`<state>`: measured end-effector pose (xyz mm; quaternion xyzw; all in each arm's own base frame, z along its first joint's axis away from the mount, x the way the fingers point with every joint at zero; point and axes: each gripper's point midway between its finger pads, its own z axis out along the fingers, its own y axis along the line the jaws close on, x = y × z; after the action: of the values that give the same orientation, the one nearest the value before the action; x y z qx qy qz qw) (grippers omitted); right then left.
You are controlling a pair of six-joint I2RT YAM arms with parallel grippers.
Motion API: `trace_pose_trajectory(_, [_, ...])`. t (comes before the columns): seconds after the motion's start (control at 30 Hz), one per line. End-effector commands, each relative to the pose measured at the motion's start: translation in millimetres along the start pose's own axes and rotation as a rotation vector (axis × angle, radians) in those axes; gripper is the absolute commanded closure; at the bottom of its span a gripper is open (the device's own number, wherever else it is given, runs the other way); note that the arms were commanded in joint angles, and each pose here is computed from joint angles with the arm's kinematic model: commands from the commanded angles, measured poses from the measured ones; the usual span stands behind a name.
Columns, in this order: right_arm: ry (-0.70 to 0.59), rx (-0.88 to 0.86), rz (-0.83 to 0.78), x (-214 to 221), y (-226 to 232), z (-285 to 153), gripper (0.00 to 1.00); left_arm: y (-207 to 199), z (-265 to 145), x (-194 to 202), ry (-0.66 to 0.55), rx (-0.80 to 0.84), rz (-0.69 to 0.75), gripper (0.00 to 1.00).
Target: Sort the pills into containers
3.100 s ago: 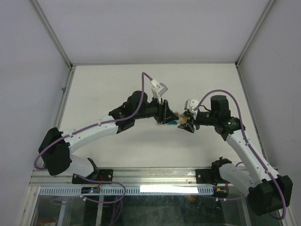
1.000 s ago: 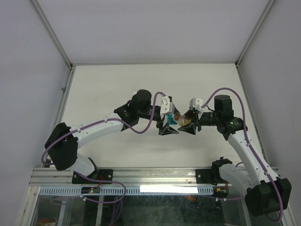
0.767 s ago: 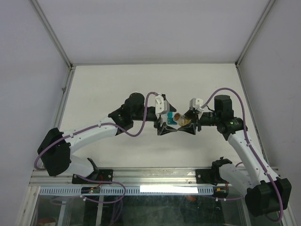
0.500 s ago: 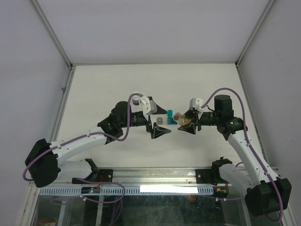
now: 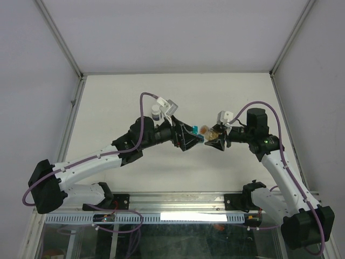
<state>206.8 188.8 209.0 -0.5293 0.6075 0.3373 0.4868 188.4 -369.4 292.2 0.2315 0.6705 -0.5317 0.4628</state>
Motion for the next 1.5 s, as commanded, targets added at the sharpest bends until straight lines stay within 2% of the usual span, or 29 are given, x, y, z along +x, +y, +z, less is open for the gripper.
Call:
trace_pose_trajectory(0.0, [-0.04,0.023,-0.082,-17.7,-6.5,-1.3,1.0,-2.4,11.7,-17.2,-0.032,-0.07,-0.061,0.15])
trace_pose_trajectory(0.23, [-0.041,0.02,-0.081,-17.8,-5.8,-0.9,1.0,-2.4,30.0,-18.8,-0.005,-0.08,-0.045,0.19])
trace_pose_trajectory(0.8, [-0.041,0.017,-0.081,-18.1,-5.2,-0.7,1.0,-11.2,49.1,-12.3,0.049,-0.015,-0.048,0.44])
trace_pose_trajectory(1.23, [-0.039,0.017,-0.083,-17.7,-4.6,-0.8,1.0,-13.1,53.9,-8.1,0.083,-0.001,-0.043,0.7])
trace_pose_trajectory(1.47, [-0.034,0.025,-0.096,-17.0,-4.8,-1.3,1.0,-9.6,62.5,9.1,0.182,0.005,-0.035,0.74])
